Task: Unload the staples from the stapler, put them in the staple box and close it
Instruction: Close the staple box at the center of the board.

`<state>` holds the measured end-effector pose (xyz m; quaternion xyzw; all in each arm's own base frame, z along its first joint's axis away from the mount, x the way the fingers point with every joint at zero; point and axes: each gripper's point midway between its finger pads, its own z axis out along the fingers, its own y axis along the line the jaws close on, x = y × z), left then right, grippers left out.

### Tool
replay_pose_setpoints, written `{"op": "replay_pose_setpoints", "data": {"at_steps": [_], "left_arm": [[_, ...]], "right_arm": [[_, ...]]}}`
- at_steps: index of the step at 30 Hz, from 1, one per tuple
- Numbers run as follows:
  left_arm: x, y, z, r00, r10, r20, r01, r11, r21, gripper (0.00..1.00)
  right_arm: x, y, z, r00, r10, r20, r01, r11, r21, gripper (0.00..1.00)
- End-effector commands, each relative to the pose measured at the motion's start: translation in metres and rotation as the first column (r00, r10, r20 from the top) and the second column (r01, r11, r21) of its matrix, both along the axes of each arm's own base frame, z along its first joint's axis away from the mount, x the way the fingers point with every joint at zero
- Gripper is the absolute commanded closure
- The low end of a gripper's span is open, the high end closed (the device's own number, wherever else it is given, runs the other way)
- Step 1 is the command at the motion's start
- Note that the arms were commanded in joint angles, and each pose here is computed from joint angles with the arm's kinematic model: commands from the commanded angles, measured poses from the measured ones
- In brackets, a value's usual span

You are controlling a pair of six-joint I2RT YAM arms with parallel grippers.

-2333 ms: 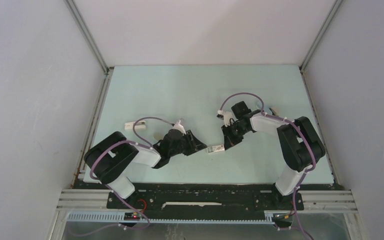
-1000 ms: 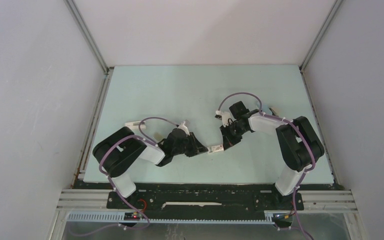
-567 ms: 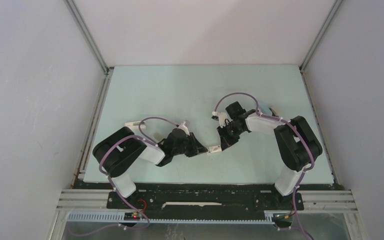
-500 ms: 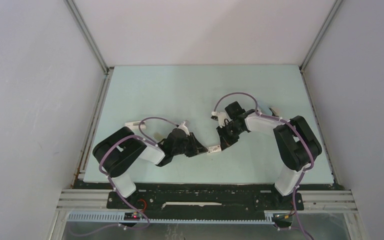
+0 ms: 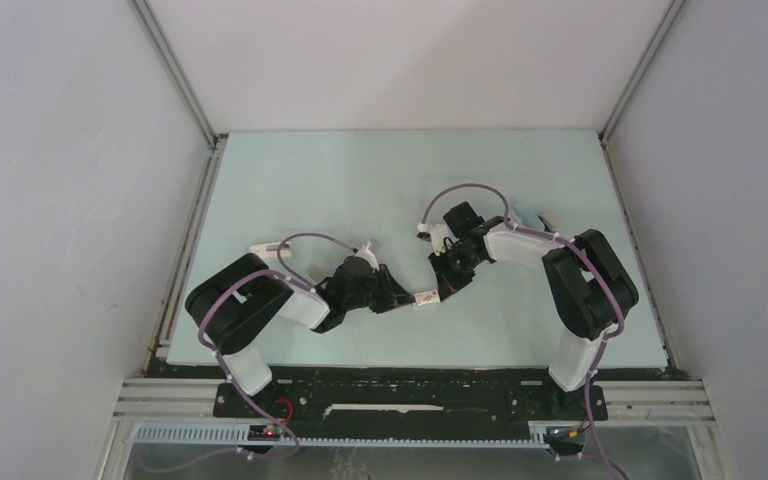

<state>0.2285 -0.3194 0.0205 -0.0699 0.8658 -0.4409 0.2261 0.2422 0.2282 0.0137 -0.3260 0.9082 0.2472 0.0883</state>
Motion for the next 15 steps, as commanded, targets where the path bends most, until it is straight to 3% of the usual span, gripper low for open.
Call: {"op": "replay_pose_setpoints", "data": {"at_steps": [1, 15], "left_arm": [[0.0101, -0.011, 0.0285, 0.996, -0.019, 0.092, 0.027, 0.996, -0.081, 0.81], [0.0082, -0.0014, 0.0264, 0.997, 0.008, 0.077, -0.001, 0.996, -0.093, 0.8]], "right_arm": [[0.002, 0.0023, -0.0083, 1.0, 0.012, 0.008, -0.011, 0.999, -0.035, 0.94], [0.0044, -0.0009, -0.0104, 1.0, 0.004, 0.013, -0.003, 0.999, -0.05, 0.94]]}}
